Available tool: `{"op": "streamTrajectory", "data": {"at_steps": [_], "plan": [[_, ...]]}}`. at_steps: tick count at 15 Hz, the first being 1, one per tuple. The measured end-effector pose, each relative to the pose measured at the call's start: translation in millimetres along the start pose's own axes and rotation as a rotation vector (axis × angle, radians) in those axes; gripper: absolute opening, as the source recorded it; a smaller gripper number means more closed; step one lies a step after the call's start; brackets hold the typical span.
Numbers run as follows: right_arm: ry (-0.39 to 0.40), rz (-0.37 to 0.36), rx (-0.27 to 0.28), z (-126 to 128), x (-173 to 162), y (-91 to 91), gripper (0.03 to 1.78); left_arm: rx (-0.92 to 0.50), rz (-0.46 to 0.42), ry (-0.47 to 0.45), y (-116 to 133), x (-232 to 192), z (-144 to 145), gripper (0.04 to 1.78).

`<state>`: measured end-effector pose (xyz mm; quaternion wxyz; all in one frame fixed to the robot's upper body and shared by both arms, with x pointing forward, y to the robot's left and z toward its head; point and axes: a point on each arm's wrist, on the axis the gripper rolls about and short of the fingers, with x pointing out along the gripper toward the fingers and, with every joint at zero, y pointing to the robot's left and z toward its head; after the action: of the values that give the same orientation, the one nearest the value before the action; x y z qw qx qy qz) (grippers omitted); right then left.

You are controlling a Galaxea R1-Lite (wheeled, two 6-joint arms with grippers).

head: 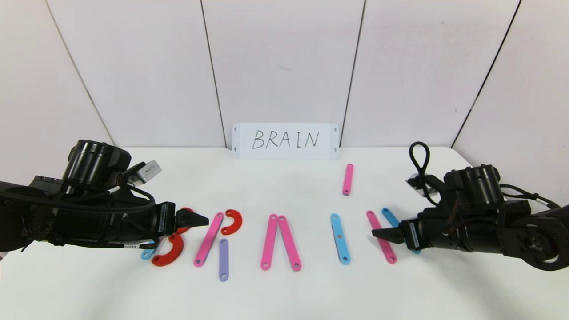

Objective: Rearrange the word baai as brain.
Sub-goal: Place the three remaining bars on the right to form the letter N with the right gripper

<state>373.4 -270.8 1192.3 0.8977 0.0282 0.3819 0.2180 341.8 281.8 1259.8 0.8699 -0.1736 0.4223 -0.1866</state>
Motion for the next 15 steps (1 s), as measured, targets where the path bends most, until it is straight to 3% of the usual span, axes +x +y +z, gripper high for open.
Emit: {"op": "streamTrajectory", "data": {"at_steps": [7, 15], "plan": [[-0.035, -0.004, -0.011, 19.3, 14.0, -4.7, 1.73, -0.001, 0.000, 0.002, 0.2, 0.5, -0.1, 1.74], [-0.022, 0.001, -0.008, 21.0, 24.0, -5.6, 1.73, -0.001, 0.000, 0.003, 0.4, 0.8, -0.1, 1.74]]}}
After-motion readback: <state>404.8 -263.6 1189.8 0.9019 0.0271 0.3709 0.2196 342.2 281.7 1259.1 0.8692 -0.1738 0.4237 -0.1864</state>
